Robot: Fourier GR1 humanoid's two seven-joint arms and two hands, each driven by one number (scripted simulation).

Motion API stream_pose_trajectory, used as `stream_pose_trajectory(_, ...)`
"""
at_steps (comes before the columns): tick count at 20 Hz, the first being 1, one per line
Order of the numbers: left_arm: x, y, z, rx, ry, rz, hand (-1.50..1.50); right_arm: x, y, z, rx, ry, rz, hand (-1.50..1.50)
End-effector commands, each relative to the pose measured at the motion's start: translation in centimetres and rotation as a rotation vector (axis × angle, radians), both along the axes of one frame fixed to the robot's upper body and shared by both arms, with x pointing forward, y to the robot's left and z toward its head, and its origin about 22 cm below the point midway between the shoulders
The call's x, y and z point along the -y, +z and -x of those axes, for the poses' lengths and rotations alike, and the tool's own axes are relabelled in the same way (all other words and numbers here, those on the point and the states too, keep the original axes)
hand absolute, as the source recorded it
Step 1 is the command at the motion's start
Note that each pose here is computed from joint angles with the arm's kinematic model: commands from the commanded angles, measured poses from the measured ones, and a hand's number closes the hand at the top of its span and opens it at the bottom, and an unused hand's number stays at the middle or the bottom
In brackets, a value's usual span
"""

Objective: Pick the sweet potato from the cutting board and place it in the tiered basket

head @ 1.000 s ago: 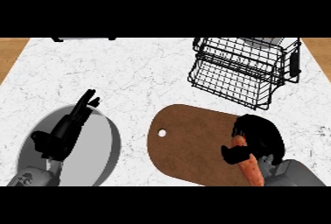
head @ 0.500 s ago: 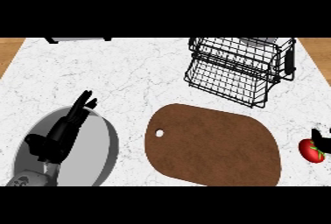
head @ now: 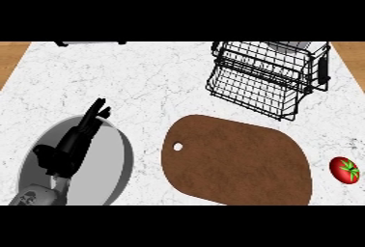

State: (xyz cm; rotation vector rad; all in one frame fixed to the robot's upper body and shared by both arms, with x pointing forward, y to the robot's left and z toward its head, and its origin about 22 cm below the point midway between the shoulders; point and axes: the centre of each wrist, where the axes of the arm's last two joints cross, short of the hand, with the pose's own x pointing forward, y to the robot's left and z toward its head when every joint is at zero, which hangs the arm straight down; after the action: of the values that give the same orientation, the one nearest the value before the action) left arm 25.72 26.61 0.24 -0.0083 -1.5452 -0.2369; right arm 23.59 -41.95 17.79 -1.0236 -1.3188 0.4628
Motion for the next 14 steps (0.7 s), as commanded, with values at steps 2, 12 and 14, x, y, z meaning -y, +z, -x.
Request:
stream_pose_trajectory(2,2.8,-0.8,-0.5,-0.025,-0.011,0.054,0.0,-0.8,6.8,0.3,0.069,0.046,-0.02,1.5)
stream_pose_trajectory(12,4.1,-1.1,-1.3,0.004,-0.073,0.055,0.0,-5.5,13.7,-4.6,0.089,-0.008,-0.094,1.5)
stream_pose_trajectory(14,3.2,-2.2,-0.5,-0.021,-0.077,0.051,0.0,-5.8,13.4,-5.8,0.077,-0.003,-0.122,1.5)
